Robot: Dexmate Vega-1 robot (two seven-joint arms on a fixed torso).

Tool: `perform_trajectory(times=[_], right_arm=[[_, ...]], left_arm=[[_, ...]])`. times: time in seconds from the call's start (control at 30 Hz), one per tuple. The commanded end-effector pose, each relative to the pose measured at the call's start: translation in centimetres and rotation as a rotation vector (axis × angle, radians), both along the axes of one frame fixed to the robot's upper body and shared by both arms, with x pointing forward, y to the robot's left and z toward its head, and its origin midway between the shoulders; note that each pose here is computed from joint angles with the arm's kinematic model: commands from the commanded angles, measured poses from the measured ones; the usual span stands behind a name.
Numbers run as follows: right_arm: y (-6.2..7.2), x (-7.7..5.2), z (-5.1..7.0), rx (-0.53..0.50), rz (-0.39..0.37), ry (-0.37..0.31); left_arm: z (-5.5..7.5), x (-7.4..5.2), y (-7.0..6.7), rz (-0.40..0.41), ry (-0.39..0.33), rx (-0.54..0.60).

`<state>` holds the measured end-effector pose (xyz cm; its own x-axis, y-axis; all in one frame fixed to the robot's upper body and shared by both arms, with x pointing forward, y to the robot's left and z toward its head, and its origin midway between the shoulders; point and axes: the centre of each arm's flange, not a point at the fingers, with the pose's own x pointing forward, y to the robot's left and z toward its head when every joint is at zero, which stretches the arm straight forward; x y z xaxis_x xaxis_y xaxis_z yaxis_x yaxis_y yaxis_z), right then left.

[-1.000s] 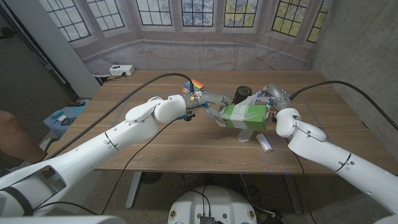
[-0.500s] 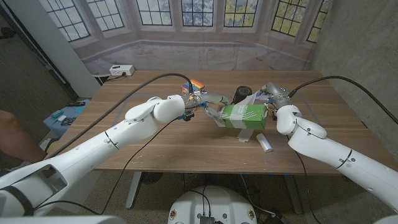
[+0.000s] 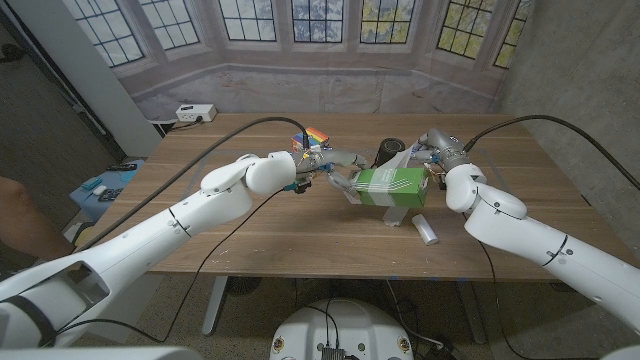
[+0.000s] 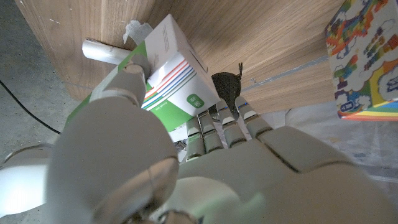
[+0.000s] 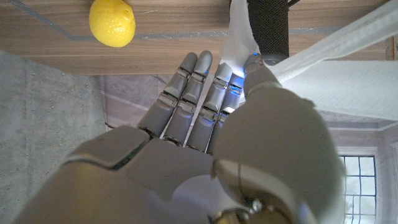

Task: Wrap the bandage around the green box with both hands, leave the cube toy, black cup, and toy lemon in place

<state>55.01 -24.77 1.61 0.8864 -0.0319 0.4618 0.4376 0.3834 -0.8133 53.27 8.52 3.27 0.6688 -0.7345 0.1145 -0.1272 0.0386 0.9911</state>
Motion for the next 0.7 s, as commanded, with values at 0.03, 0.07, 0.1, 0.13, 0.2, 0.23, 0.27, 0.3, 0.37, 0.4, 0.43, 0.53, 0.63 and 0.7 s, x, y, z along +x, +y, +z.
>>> perform_trajectory(times=[0.03,0.07,0.1,0.13,0.2,0.23,0.27,0.3,0.37,0.4,0.43,0.53,0.63,0.7], right_arm=[[0.4,-0.6,1.1,-0.022,0.011,-0.032],[0.5,-0.7,1.2,-0.025,0.012,-0.035],[0.6,-0.8,1.3,-0.027,0.013,-0.038],[0.6,-0.9,1.4,-0.03,0.014,-0.041],[0.8,-1.1,1.6,-0.033,0.018,-0.047],[0.9,-1.2,1.6,-0.036,0.019,-0.05],[1.0,-1.3,1.7,-0.039,0.02,-0.052],[1.1,-1.4,1.7,-0.041,0.022,-0.054],[1.2,-1.6,1.8,-0.047,0.024,-0.057],[1.3,-1.7,1.9,-0.048,0.025,-0.058],[1.3,-1.8,2.0,-0.051,0.026,-0.059],[1.4,-2.1,2.1,-0.056,0.028,-0.066],[1.5,-2.4,2.3,-0.062,0.029,-0.069],[1.6,-2.5,2.4,-0.067,0.029,-0.072]], left_arm=[[-0.1,0.2,0.0,-0.009,0.016,0.026],[-0.1,0.2,0.0,-0.01,0.017,0.028],[-0.1,0.2,0.0,-0.011,0.02,0.031],[-0.2,0.2,-0.1,-0.01,0.02,0.032],[-0.2,0.2,-0.1,-0.01,0.023,0.035],[-0.3,0.3,-0.1,-0.01,0.024,0.035],[-0.3,0.3,-0.1,-0.01,0.024,0.037],[-0.3,0.3,-0.1,-0.009,0.025,0.038],[-0.3,0.3,-0.1,-0.01,0.027,0.041],[-0.3,0.3,-0.1,-0.01,0.028,0.042],[-0.4,0.3,-0.1,-0.011,0.029,0.045],[-0.4,0.4,-0.2,-0.013,0.031,0.046],[-0.4,0.4,-0.3,-0.015,0.032,0.049],[-0.4,0.4,-0.3,-0.017,0.033,0.05]])
